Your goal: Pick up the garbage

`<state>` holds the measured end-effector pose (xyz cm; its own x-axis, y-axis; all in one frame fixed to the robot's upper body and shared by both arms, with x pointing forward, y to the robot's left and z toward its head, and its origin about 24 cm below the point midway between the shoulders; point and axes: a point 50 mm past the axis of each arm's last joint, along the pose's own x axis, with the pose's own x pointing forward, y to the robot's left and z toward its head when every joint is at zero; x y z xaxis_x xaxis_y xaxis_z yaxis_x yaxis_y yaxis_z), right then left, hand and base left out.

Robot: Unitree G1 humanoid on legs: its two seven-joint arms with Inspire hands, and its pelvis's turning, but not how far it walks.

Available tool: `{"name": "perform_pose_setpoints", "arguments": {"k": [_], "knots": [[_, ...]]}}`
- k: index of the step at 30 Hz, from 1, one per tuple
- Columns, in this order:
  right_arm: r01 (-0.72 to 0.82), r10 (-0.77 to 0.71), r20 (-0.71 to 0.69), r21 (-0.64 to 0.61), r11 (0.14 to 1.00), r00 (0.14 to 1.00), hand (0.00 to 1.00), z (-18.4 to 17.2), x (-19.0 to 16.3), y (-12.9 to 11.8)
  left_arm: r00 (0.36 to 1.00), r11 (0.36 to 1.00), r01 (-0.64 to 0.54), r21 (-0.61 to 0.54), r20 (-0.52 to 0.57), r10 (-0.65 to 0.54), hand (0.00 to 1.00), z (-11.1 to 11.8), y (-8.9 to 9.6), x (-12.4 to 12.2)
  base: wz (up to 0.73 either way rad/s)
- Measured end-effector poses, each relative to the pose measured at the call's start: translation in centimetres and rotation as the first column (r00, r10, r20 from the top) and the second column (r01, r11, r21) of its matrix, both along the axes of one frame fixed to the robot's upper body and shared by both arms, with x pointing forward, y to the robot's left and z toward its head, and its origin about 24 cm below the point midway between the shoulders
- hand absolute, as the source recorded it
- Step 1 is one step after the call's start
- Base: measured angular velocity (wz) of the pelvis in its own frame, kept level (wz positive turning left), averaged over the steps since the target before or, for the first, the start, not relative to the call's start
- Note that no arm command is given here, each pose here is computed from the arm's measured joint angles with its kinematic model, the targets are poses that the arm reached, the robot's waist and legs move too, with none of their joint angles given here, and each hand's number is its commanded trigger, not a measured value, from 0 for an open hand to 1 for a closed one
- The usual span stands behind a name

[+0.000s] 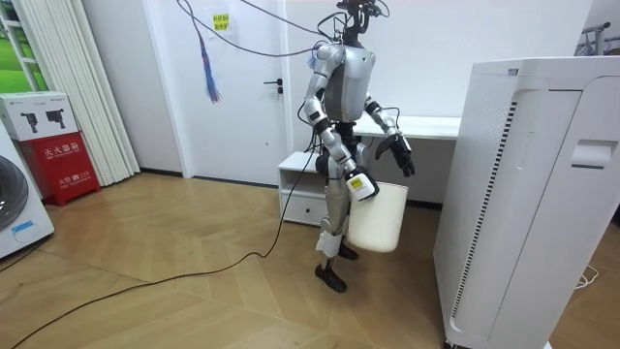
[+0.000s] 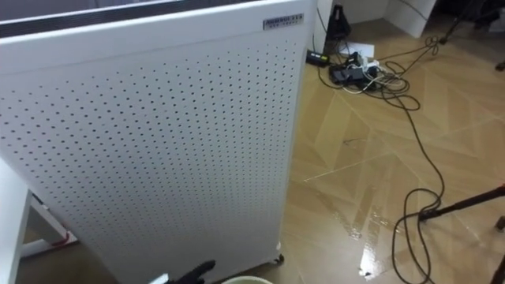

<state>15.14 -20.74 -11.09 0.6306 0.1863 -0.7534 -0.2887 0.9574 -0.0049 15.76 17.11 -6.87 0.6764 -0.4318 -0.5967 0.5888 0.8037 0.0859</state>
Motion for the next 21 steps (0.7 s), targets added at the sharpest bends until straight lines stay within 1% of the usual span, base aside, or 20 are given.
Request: {"name": "perform_pose_setpoints", "arguments": {"k": [1, 3, 5, 7, 9, 13, 15, 17, 19, 21], "knots": [[0.012, -0.012, -0.013, 0.001, 1.000, 1.000, 1.00, -0.2, -0.3, -0.1, 1.000, 1.000, -0.008, 0.002, -0.022, 0.008, 0.00, -0.4, 0.1, -0.3, 0.00], [0.059, -0.058, -0.058, 0.013, 0.998, 0.997, 1.00, -0.9, -1.1, -0.4, 0.993, 0.999, -0.044, 0.013, -0.105, 0.045, 0.00, -2.1, 0.6, -1.4, 0.00], [0.087, -0.086, -0.079, 0.017, 0.996, 0.993, 1.00, -1.3, -1.6, -0.5, 0.990, 0.998, -0.053, 0.017, -0.132, 0.054, 0.00, -2.5, 0.8, -1.9, 0.04], [0.115, -0.113, -0.097, 0.018, 0.993, 0.989, 1.00, -1.8, -2.2, -0.8, 0.984, 0.996, -0.088, -0.013, -0.157, 0.085, 0.00, -2.8, 0.9, -2.4, 0.04], [0.159, -0.155, -0.117, 0.029, 0.987, 0.981, 1.00, -2.2, -3.1, -1.0, 0.970, 0.988, -0.150, -0.038, -0.202, 0.139, 0.00, -3.7, 1.4, -3.2, 0.00], [0.241, -0.233, -0.149, 0.039, 0.970, 0.961, 1.00, -2.8, -4.3, -1.7, 0.932, 0.975, -0.221, 0.008, -0.292, 0.213, 0.00, -5.4, 2.6, -5.0, -0.01], [0.312, -0.300, -0.170, 0.046, 0.949, 0.939, 1.00, -3.1, -5.1, -2.3, 0.906, 0.964, -0.264, 0.046, -0.331, 0.264, 0.00, -6.2, 3.4, -6.1, 0.00], [0.352, -0.340, -0.184, 0.036, 0.935, 0.922, 1.00, -3.3, -5.6, -2.8, 0.886, 0.951, -0.302, 0.068, -0.349, 0.307, 0.00, -6.7, 3.8, -6.8, 0.00], [0.387, -0.374, -0.199, 0.028, 0.922, 0.906, 1.00, -3.6, -6.1, -3.1, 0.853, 0.926, -0.370, 0.074, -0.369, 0.370, 0.00, -7.2, 3.8, -7.5, 0.00], [0.440, -0.423, -0.236, 0.023, 0.898, 0.875, 1.00, -4.1, -7.2, -2.9, 0.776, 0.865, -0.495, 0.076, -0.408, 0.480, 0.00, -7.9, 4.2, -8.4, 0.00]]}}
